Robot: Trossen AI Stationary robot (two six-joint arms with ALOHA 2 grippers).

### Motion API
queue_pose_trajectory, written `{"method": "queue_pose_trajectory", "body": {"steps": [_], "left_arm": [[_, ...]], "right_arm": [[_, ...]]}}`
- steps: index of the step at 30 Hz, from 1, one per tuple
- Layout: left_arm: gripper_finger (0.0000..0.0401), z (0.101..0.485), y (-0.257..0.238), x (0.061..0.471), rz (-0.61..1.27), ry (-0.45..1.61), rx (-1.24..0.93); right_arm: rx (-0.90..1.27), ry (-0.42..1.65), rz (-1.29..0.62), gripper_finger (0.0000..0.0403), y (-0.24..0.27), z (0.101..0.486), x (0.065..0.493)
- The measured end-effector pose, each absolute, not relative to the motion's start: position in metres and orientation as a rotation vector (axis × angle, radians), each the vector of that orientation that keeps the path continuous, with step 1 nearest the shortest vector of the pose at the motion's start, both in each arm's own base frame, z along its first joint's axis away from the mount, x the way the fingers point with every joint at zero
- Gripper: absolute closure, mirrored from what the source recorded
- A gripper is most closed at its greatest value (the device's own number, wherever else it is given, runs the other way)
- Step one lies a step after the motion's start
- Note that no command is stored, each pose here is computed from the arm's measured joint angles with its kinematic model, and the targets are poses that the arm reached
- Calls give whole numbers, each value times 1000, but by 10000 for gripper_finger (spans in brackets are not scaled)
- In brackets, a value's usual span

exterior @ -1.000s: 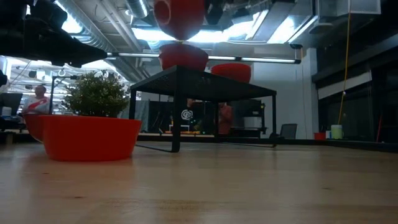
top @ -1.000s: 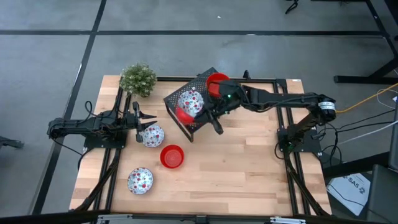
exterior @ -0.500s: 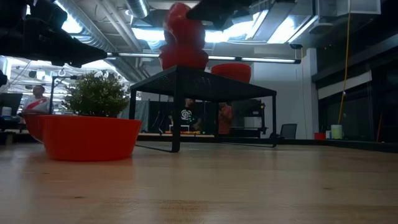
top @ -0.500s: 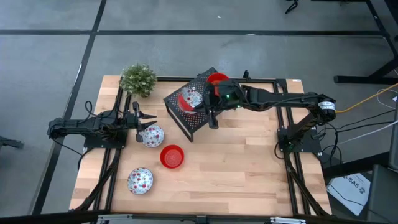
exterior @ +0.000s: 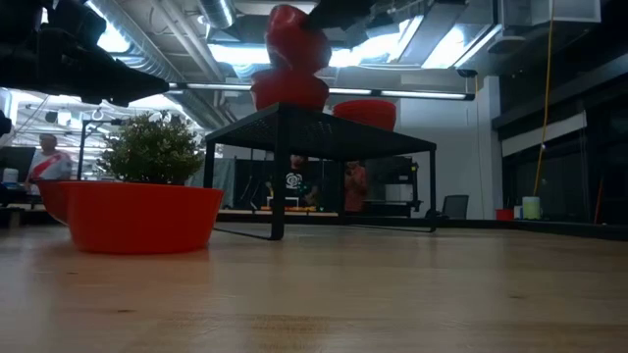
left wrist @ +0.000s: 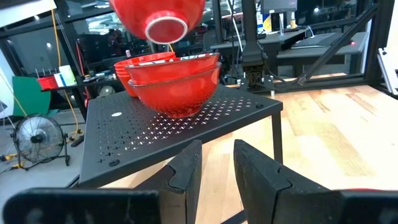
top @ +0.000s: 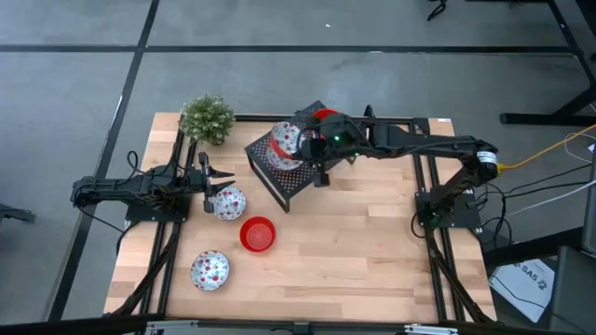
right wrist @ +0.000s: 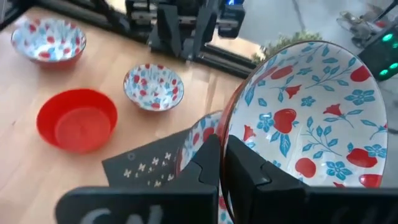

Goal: Pick & Place Mini bowls
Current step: Stack the white patterned bowl on the white patterned bowl on the shelf

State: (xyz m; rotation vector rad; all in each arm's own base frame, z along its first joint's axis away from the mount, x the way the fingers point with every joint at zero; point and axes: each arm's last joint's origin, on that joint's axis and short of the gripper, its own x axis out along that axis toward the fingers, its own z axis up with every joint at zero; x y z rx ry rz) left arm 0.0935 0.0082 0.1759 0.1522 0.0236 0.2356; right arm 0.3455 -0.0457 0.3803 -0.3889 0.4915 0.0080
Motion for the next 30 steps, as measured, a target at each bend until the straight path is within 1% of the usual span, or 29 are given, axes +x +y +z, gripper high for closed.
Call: {"method": "queue_pose_trajectory", "body": {"steps": [5,11,23,26,30], "left_arm": [[313,176,8,94,237,24,152],[313,176,8,94,236,24,152],[313,176,8,94,236,24,152],[313,176,8,94,236,24,152],[313,176,8,94,236,24,152]], "right_arm": [[-392,605,40,389,-47,388,353],[-417,731,82,389,-48,381,367],[-422,787,92,388,-49,370,376],[-422,782,91,378,-49,370,376],[-423,781,88,355,-50,370,376]]}}
